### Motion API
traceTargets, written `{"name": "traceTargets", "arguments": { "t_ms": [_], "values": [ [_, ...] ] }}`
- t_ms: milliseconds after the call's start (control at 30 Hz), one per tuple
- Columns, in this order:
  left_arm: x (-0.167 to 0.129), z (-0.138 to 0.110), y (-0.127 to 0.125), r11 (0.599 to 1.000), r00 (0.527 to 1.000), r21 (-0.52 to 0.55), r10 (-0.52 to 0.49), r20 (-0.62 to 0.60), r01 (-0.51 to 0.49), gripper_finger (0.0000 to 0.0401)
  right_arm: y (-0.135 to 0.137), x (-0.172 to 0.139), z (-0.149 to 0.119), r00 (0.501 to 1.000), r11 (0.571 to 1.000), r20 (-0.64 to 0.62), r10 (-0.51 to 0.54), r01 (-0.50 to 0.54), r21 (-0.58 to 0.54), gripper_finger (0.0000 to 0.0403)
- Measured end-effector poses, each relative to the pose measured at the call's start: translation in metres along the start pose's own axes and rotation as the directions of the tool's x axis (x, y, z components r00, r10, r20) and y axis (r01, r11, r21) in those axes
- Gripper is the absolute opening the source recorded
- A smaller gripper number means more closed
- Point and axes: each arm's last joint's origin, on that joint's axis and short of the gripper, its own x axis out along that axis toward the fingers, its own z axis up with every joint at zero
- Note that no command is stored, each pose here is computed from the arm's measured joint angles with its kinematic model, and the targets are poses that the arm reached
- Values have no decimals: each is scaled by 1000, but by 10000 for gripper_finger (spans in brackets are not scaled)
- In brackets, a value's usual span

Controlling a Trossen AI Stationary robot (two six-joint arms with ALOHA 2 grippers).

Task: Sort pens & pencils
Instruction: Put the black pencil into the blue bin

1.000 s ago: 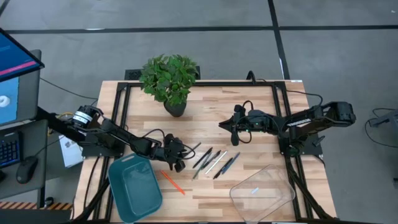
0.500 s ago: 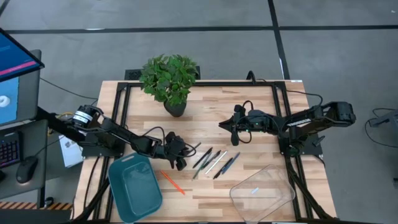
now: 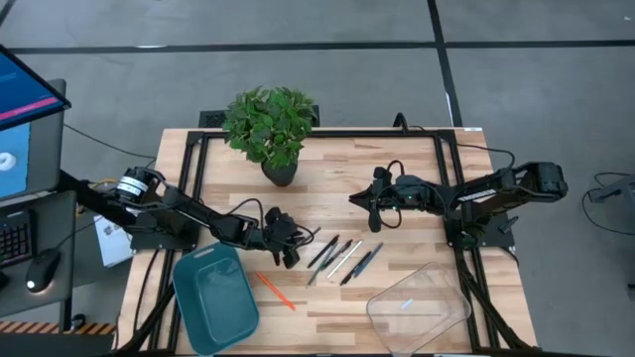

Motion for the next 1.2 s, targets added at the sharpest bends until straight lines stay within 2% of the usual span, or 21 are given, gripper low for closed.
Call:
{"name": "traceTargets", "arguments": {
  "t_ms": [200,367,467,600,867,967,1067,1200],
  "values": [
    [9,-4,-1,1000,1000,2,4,-11,-4,78,0,0,0,1000,1000,0,0,0,0,66],
    [44,-11,-12,998,993,69,11,-114,-3,78,0,0,1,1000,1000,15,1,-1,0,66],
    [55,-3,-23,994,989,104,49,-138,-35,78,0,0,1,1000,1000,13,1,-1,7,66],
    [52,2,-24,985,980,139,124,-158,-103,78,0,0,-2,1000,1000,-17,0,1,9,66],
    [48,-1,-20,980,974,108,182,-133,-169,78,0,0,-5,999,1000,-51,-2,2,10,66],
    [44,3,-18,970,968,96,233,-96,-224,78,0,0,-6,998,1000,-62,-2,3,10,66],
    [35,9,-14,947,948,72,317,-41,-313,78,0,0,-7,997,1000,-74,0,1,10,66],
    [20,15,-7,909,908,48,417,-33,-415,78,2,0,-9,996,1000,-86,8,-7,14,66]
  ]
}}
